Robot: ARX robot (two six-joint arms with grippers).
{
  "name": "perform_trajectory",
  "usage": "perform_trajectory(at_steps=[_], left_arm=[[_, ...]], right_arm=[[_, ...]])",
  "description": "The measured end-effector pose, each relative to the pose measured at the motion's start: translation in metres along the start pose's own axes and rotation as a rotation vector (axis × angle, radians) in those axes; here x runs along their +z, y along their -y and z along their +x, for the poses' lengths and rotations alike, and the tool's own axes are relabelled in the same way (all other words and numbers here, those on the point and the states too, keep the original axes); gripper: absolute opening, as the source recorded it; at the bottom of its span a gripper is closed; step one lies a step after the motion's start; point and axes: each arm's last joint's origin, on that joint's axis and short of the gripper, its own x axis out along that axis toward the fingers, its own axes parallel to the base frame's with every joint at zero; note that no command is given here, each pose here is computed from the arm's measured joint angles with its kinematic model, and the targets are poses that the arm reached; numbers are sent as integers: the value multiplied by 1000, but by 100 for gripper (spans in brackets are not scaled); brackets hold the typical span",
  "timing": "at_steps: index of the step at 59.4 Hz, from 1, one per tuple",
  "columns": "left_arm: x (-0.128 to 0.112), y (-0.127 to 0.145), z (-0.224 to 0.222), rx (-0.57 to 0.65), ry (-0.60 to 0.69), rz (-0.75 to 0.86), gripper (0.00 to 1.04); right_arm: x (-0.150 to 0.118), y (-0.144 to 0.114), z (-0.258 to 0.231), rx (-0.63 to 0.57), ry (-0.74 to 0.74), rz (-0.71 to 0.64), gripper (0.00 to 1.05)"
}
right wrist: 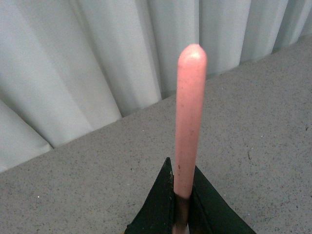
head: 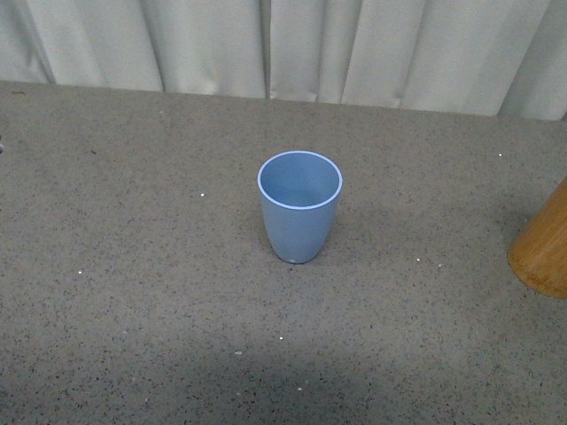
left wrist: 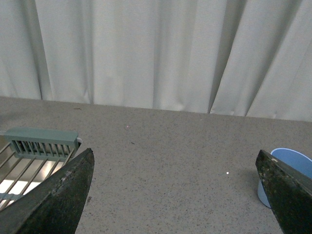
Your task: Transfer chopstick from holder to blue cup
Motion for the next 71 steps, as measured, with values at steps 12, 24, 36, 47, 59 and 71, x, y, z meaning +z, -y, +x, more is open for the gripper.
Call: perform_trajectory(at_steps=[12, 24, 36, 47, 59, 71], left_arm=[[0, 0, 0, 0, 0, 0, 98], [0, 0, 0, 0, 0, 0, 98], [0, 0, 0, 0, 0, 0, 98], [0, 0, 0, 0, 0, 0, 98], [0, 0, 0, 0, 0, 0, 98], [0, 0, 0, 0, 0, 0, 98]], right_arm=[[20, 1, -18, 27, 39, 22, 3], [41, 5, -42, 67, 75, 64, 3], [47, -15, -65, 152, 106, 106, 3], [30, -61, -83, 294, 102, 135, 3], [7, -88, -78, 339, 59, 149, 3], [-23, -116, -65, 351, -17, 176, 3]])
